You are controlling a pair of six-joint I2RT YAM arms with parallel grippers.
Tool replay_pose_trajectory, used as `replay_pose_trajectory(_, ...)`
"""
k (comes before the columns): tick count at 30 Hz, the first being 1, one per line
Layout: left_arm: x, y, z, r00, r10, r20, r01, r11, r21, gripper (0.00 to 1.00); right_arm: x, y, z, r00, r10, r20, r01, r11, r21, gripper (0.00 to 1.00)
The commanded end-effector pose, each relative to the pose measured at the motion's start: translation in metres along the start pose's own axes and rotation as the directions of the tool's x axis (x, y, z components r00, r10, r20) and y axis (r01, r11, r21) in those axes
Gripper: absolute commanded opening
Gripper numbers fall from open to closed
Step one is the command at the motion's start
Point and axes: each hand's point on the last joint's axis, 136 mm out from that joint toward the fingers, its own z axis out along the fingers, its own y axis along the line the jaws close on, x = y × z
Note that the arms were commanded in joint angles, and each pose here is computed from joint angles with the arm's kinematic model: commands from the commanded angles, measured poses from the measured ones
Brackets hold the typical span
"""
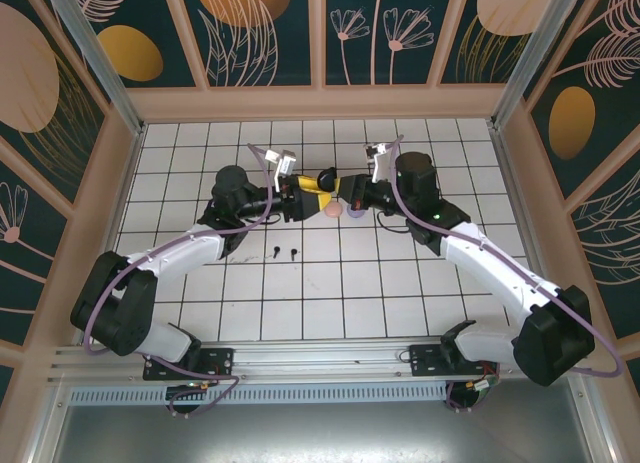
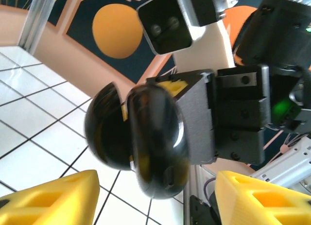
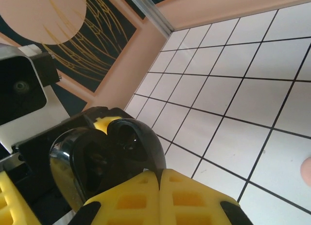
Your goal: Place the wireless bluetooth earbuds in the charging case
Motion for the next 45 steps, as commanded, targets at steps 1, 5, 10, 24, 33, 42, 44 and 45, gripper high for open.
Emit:
replay_pose_trajectory(1,-0.014,0.000,-0.002,0.996,0.091,-0.015,-0.092,0.994,-0.063,0.67,-0.013,-0.007,-0.004,0.997,-0.072,0.015,0.071,0.995,0.076,0.00)
replay_pose_trajectory(5,-0.019,0.007,-0.006,0.981,0.165,-0.100,-0.177,0.975,-0.133,0.71,-0.014,-0.024,-0.011,0.986,-0.163,-0.033,0.166,0.967,0.195,0.00)
replay_pose_trajectory(10,-0.015,0.013,-0.008,0.948,0.193,-0.255,-0.234,0.962,-0.142,0.74,-0.013,-0.038,-0.019,0.959,-0.262,-0.106,0.282,0.916,0.284,0.00)
replay_pose_trajectory(24,0.008,0.008,-0.005,0.867,0.158,-0.472,-0.184,0.983,-0.008,0.70,0.020,-0.036,-0.029,0.905,-0.361,-0.223,0.411,0.878,0.246,0.00)
replay_pose_trajectory(33,0.018,0.007,-0.005,0.861,0.129,-0.492,-0.135,0.991,0.023,0.68,0.033,-0.024,-0.010,0.883,-0.389,-0.262,0.445,0.872,0.204,0.00)
replay_pose_trajectory(42,0.025,0.010,-0.005,0.854,0.120,-0.506,-0.119,0.992,0.034,0.65,0.038,-0.012,0.006,0.859,-0.417,-0.297,0.479,0.860,0.176,0.00)
replay_pose_trajectory(44,0.026,0.011,-0.005,0.852,0.121,-0.509,-0.119,0.992,0.036,0.64,0.037,-0.012,0.007,0.857,-0.420,-0.298,0.481,0.859,0.175,0.00)
replay_pose_trajectory(45,0.028,0.011,-0.005,0.851,0.120,-0.512,-0.118,0.992,0.037,0.64,0.037,-0.012,0.007,0.857,-0.420,-0.298,0.481,0.859,0.175,0.00)
